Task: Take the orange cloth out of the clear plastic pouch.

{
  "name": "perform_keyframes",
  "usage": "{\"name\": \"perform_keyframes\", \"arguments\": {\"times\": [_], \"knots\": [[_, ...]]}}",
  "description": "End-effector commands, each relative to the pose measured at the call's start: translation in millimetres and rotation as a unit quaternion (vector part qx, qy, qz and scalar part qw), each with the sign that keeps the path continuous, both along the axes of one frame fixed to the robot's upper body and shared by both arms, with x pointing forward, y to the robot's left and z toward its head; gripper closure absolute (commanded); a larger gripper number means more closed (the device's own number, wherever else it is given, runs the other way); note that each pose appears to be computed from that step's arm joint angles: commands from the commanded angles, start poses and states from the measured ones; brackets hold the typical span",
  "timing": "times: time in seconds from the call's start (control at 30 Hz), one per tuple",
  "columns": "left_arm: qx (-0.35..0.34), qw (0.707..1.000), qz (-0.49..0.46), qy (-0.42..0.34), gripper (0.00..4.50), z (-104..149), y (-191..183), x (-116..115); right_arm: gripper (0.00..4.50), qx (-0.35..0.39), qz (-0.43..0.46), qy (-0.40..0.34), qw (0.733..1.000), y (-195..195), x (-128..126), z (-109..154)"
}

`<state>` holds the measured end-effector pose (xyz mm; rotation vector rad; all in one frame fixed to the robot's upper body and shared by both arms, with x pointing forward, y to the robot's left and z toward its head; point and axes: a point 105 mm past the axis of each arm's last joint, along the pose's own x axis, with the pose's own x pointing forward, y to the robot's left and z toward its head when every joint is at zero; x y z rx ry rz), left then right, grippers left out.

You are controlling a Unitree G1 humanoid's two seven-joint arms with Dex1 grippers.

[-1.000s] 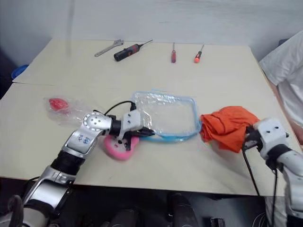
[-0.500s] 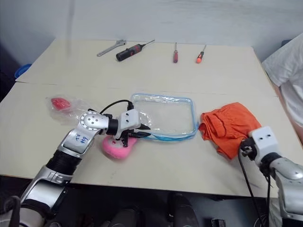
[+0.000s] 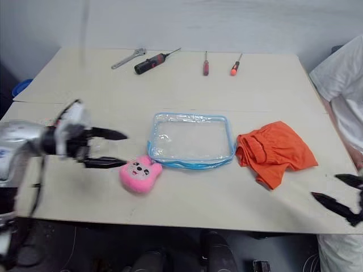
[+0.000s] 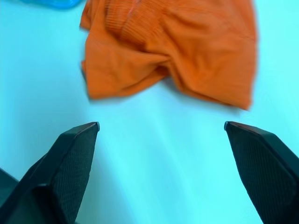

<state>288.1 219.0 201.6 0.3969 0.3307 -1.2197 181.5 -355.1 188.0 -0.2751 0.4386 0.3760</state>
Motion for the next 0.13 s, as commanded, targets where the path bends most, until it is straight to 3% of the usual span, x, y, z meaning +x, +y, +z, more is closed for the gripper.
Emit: {"name": "perform_keyframes", "arguments": {"times": [0.03,0.13], "knots": [[0.021,0.999,0.017,-0.027,0.06,2.5,23.1,-1.2,0.00,0.006,-0.010,-0.009,1.000,-11.9,-7.3,11.0],[0.031,0.998,0.028,-0.049,0.06,-2.1,29.2,1.3,0.00,0.021,-0.024,-0.015,0.999,-16.2,-5.2,7.5]]}}
